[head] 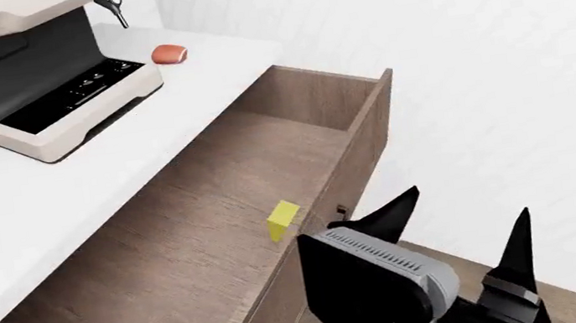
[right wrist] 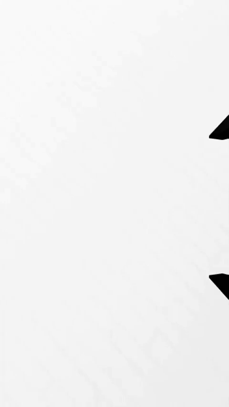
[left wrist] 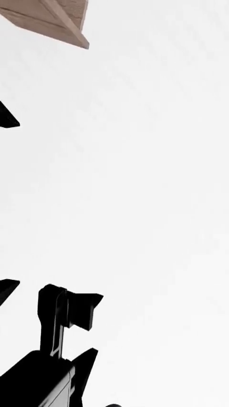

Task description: Close the right drawer.

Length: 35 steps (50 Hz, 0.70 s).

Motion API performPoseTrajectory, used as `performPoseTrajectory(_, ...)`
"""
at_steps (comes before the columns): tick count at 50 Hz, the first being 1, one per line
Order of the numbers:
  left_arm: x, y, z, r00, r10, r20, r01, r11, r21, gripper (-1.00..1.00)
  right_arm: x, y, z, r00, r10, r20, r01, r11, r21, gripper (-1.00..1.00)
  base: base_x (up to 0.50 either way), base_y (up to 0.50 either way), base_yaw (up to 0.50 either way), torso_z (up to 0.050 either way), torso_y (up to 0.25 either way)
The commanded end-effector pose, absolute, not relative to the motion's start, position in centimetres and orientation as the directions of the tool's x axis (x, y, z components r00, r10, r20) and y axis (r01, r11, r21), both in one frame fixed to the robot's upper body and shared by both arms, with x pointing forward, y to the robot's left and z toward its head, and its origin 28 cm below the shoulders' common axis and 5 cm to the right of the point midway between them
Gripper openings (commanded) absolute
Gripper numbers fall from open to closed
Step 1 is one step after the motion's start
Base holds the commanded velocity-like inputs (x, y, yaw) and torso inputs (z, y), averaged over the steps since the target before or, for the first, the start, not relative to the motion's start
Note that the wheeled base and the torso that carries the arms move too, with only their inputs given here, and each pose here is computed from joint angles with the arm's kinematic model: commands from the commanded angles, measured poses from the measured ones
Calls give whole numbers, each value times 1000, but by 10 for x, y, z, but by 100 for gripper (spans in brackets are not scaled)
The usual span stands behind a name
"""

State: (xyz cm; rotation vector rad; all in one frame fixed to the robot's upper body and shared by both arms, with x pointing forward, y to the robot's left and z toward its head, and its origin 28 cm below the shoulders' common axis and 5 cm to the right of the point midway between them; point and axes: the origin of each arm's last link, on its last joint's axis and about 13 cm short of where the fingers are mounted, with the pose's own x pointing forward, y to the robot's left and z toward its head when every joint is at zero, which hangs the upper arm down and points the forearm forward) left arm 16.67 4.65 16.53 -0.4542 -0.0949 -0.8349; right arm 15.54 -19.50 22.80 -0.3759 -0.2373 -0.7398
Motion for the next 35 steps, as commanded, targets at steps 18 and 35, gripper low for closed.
performPoseTrajectory(18,174,45,124,722,-677,144,659,610,-440,100,154,-194,223,726,-601,333,682,688,-245,100,0,0,0,0,0)
performPoseTrajectory(35,193,52,93,776,-629,56,583,680,-444,100,153,-194,222,730,-598,333,679,691,-247,100,0,0,0,0,0)
